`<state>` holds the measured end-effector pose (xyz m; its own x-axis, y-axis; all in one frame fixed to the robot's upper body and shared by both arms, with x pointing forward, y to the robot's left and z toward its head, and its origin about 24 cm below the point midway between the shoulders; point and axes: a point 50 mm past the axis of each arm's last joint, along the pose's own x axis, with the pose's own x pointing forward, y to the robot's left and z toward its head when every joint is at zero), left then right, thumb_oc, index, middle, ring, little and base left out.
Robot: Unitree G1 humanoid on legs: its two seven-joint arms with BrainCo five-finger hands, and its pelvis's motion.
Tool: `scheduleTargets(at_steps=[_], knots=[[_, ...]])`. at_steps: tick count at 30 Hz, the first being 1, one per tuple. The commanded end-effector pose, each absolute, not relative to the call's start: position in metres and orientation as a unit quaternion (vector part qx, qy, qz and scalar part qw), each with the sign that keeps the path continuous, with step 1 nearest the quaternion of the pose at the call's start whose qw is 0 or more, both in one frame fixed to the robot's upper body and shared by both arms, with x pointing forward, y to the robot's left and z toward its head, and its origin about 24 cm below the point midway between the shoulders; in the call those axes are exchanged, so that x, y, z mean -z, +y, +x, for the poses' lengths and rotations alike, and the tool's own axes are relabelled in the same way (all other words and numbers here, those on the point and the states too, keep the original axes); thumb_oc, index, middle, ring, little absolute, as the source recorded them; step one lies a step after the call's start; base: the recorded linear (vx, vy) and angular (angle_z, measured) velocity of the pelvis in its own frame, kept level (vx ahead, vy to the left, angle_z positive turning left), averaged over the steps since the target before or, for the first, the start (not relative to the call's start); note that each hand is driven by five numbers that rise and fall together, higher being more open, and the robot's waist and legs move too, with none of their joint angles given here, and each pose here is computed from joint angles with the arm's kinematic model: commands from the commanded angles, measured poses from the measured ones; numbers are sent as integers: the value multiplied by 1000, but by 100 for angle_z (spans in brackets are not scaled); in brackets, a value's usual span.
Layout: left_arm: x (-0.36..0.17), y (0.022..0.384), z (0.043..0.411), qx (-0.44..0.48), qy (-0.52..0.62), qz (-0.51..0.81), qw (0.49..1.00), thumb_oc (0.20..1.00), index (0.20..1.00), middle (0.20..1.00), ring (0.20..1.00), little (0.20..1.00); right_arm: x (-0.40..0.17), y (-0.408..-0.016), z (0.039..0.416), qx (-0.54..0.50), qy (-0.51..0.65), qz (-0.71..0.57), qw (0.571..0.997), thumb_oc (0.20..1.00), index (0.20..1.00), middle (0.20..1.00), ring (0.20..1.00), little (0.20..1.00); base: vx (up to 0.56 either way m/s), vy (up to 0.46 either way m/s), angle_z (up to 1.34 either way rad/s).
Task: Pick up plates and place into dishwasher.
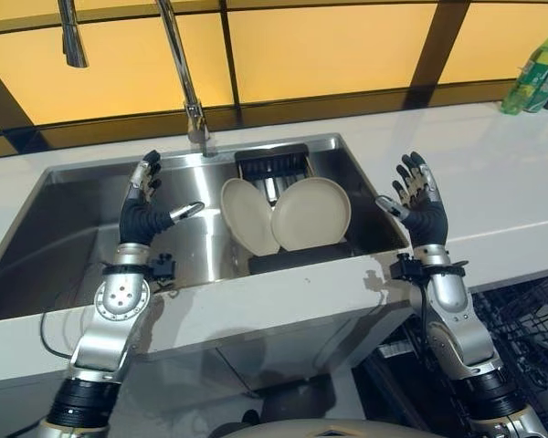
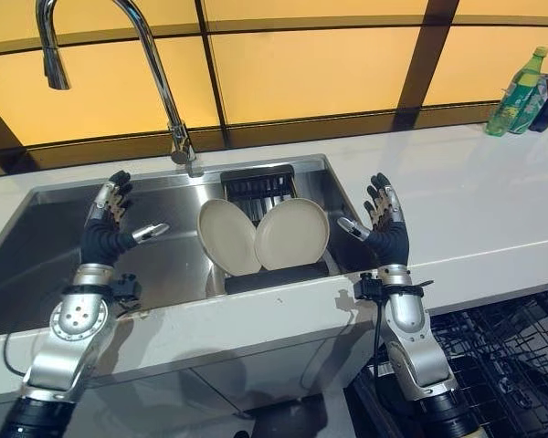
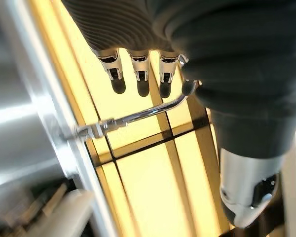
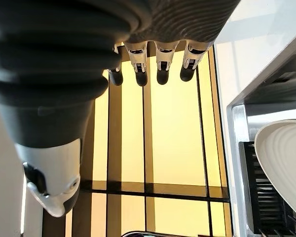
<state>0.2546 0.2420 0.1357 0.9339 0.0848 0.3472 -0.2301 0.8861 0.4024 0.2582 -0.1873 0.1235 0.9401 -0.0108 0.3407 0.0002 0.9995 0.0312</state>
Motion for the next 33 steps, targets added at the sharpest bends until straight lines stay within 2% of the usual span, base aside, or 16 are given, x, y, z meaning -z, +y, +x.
scheduleTargets(at_steps=[1, 8, 14, 16, 20, 28, 33], knots=[[-157, 272, 263, -132, -190, 292, 928, 1000, 1000, 1000, 1000, 1000, -157, -200, 256, 3, -241, 4, 970, 1000, 1000, 1000, 1000, 1000, -11, 35, -9], [-165, 285, 262, -133, -190, 391, 891, 1000, 1000, 1000, 1000, 1000, -158, -195, 260, 5, -242, -5, 970, 1000, 1000, 1000, 1000, 1000, 43, 149, -14], [-185, 300, 263, -144, -205, 524, 814, 1000, 1000, 1000, 1000, 1000, -159, -204, 259, 2, -231, -5, 973, 1000, 1000, 1000, 1000, 1000, 69, 153, -7], [-188, 303, 263, -140, -206, 535, 807, 1000, 1000, 1000, 1000, 1000, -159, -203, 260, -3, -228, -5, 974, 1000, 1000, 1000, 1000, 1000, 86, 139, -7], [-189, 297, 260, -118, -225, 564, 786, 1000, 1000, 1000, 1000, 1000, -154, -202, 259, -2, -217, -7, 976, 1000, 1000, 1000, 1000, 1000, 87, 112, -12], [-188, 276, 262, -23, -263, 693, 671, 1000, 1000, 1000, 1000, 1000, -151, -211, 259, -13, -201, -14, 979, 1000, 1000, 1000, 1000, 1000, 65, 91, -3], [-183, 268, 266, 38, -260, 731, 629, 1000, 1000, 1000, 1000, 1000, -152, -214, 261, -24, -198, -12, 980, 1000, 1000, 1000, 1000, 1000, 50, 77, -12]])
